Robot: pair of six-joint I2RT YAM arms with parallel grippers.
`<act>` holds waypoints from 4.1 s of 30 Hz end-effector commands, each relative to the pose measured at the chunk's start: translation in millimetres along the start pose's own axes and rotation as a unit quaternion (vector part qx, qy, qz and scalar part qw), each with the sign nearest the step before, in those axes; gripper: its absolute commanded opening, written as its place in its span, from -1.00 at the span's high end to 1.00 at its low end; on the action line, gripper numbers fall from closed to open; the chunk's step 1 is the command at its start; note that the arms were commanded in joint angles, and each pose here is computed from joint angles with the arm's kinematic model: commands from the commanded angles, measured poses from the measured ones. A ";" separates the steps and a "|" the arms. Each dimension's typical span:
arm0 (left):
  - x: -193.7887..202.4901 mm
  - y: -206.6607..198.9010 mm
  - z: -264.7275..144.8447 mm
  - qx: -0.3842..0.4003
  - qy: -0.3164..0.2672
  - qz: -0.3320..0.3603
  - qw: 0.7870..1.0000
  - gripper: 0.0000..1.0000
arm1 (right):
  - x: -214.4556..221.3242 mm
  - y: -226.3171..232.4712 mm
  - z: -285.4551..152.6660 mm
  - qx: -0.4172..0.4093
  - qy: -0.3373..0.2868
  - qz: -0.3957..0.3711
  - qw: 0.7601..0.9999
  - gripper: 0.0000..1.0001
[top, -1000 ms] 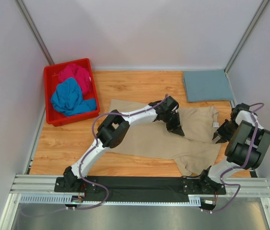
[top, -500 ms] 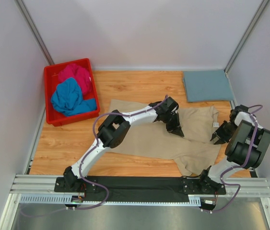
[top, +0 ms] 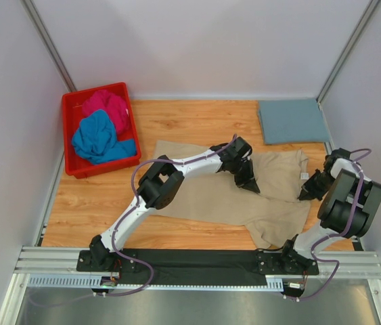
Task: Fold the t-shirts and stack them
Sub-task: Fold the tshirt
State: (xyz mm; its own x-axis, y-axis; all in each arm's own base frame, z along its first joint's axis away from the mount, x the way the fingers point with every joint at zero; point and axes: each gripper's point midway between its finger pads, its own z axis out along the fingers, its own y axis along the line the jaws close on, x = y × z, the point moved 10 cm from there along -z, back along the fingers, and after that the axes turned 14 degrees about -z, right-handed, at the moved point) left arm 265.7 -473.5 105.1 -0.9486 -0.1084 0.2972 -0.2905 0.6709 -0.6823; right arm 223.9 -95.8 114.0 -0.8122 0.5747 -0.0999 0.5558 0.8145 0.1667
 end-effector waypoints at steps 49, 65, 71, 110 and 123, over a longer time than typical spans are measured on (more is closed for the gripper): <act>2.3 -8.6 -38.3 -0.055 -0.036 0.035 0.997 1.00 | 63.5 -6.1 -51.3 0.139 -0.049 0.165 0.975 0.99; 11.5 -24.4 -101.4 -0.058 -0.086 0.098 0.990 0.32 | 28.0 1.3 -65.6 0.101 -0.091 0.118 0.984 0.27; -21.8 -19.6 -148.0 -0.049 -0.150 0.115 0.981 0.23 | -39.4 22.1 -65.9 -0.032 -0.156 0.002 0.987 0.21; -206.2 129.2 -209.6 -0.157 -0.253 0.005 0.955 0.22 | -168.6 30.5 29.6 -0.132 -0.191 -0.109 0.967 0.79; -216.4 142.3 -218.4 -0.179 -0.277 -0.073 0.941 0.22 | -182.4 10.1 14.1 -0.063 -0.256 -0.036 0.964 0.99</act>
State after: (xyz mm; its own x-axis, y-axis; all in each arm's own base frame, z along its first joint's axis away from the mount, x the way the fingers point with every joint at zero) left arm 450.9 -216.0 115.6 -0.8872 -0.4501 -0.1013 -0.3594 0.8119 -0.4601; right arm 375.0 -175.3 104.0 -0.7200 0.4926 -0.4887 0.3796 0.8692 0.3169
